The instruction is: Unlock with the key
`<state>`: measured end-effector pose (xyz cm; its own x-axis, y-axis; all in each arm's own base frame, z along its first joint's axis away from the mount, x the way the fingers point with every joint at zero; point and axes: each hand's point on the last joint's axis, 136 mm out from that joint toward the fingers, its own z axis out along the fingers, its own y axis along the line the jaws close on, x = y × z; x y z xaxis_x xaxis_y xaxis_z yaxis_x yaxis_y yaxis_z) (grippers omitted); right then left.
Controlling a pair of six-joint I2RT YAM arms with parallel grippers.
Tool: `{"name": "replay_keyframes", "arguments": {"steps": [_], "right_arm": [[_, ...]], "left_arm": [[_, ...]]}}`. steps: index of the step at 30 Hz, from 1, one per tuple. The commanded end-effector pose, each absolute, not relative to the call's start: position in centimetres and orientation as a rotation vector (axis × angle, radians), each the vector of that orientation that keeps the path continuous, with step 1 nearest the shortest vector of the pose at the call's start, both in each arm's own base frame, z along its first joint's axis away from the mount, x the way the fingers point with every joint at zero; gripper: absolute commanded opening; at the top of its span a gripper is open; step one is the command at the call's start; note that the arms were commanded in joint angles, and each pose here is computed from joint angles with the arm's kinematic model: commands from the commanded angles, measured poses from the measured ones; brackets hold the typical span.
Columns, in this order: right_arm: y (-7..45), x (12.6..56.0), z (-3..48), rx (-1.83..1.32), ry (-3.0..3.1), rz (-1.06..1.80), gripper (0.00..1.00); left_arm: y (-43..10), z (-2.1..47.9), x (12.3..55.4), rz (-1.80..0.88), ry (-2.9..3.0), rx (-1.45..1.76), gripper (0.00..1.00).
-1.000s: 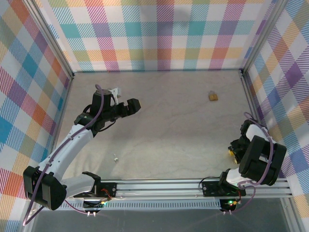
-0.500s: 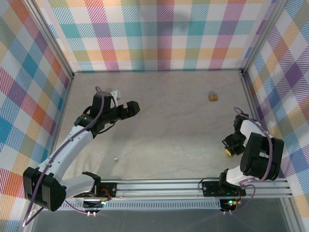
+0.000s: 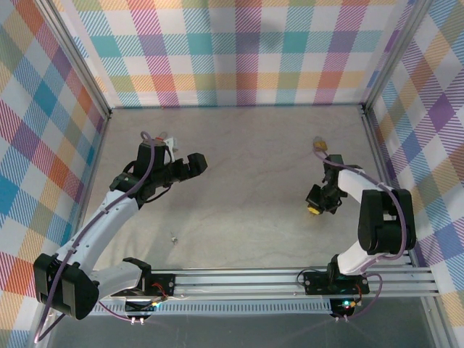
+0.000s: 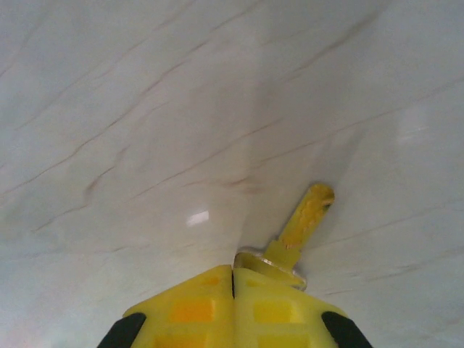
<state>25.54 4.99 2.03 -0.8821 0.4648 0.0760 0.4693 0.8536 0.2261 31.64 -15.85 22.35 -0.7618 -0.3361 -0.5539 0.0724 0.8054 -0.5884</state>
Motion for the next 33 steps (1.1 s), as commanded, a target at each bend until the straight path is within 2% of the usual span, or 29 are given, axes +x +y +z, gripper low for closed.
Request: {"name": "replay_keyframes", "arguments": {"steps": [1,8,11,12,13,15,16,22,33], "right_arm": [[7.7,26.4,3.6,-0.595,-3.051,-0.517,0.0],[10.5,26.5,6.4,-0.388,-3.125,-0.581,0.0],[9.2,26.0,7.7,-0.399,-3.167,-0.462,0.02],[8.3,25.6,8.0,-0.417,-3.177,-0.383,0.11],[6.9,24.9,8.1,-0.444,-3.183,-0.259,0.25],[5.5,23.9,8.0,-0.439,-3.176,-0.126,0.38],[5.4,23.6,7.6,-0.413,-3.172,-0.119,0.4],[5.4,23.3,6.1,-0.343,-3.173,-0.053,0.41],[5.8,23.4,4.1,-0.154,-3.14,0.232,0.38]], "left_arm": [[-15.0,22.0,31.1,-0.759,2.327,-0.209,1.0],[-15.9,22.0,31.1,-0.847,2.321,-0.23,1.0],[-16.5,22.0,31.0,-0.908,2.32,-0.241,1.0],[-16.6,22.0,30.9,-0.917,2.32,-0.242,1.0],[-16.7,22.0,30.8,-0.922,2.32,-0.24,1.0],[-16.7,22.0,30.6,-0.92,2.319,-0.239,1.0],[-16.6,21.9,30.5,-0.919,2.319,-0.239,1.0],[-16.4,21.6,30.1,-0.908,2.331,-0.238,1.0],[-16.2,20.9,29.9,-0.884,2.35,-0.244,1.0]]}}
